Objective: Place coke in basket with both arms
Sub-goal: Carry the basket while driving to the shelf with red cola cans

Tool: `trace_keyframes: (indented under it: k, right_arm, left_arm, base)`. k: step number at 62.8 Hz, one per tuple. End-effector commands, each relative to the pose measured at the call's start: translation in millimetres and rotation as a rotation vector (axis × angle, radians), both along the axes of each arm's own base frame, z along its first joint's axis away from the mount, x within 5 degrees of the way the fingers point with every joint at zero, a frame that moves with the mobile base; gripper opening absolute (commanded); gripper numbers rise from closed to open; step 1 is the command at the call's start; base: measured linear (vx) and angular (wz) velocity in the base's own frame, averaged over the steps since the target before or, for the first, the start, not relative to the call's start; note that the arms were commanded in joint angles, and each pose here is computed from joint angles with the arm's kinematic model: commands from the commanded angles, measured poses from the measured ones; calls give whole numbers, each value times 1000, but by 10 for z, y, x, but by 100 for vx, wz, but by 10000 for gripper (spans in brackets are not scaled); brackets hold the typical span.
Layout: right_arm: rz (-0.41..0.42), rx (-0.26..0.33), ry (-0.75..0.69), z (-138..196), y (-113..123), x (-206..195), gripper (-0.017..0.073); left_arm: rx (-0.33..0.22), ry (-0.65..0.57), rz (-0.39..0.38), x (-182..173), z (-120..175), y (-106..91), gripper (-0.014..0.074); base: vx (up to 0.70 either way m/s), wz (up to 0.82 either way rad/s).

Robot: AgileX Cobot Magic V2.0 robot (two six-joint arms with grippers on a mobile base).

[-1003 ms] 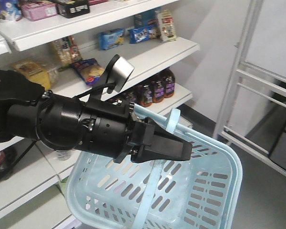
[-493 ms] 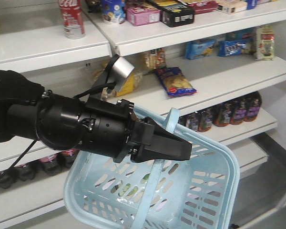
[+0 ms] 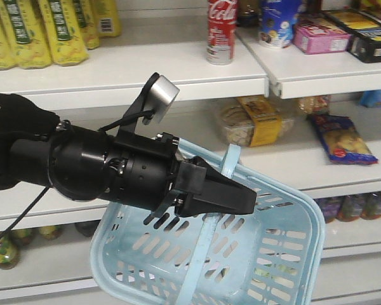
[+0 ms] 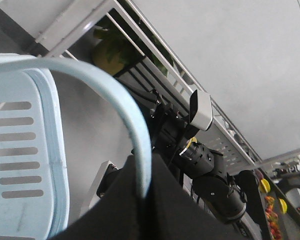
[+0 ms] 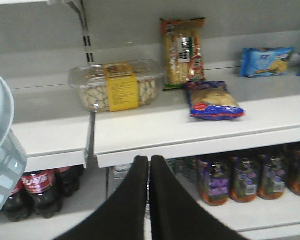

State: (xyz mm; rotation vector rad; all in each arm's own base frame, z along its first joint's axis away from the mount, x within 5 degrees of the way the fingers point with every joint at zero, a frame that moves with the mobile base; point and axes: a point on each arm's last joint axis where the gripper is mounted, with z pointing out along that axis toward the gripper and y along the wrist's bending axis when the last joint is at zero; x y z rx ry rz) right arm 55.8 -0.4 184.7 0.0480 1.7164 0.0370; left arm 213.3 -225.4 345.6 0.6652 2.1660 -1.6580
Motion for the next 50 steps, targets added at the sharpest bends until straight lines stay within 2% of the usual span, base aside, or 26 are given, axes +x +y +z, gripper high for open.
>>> trace_keyframes:
  k: [1,28,50]
  right_arm:
    - [-2,-14,-75,40,-1,-2,-5]
    - [-2,-14,-75,40,-1,-2,-5]
    - [-2,-14,-75,40,-1,-2,-5]
  left_arm:
    - [-104,-16,-1,-91,257,32,-6]
    - [-104,-16,-1,-91,257,32,-6]
    - [-104,-16,-1,-91,257,32,-6]
  base:
    - [13,58]
    - [12,52]
    - [9,26]
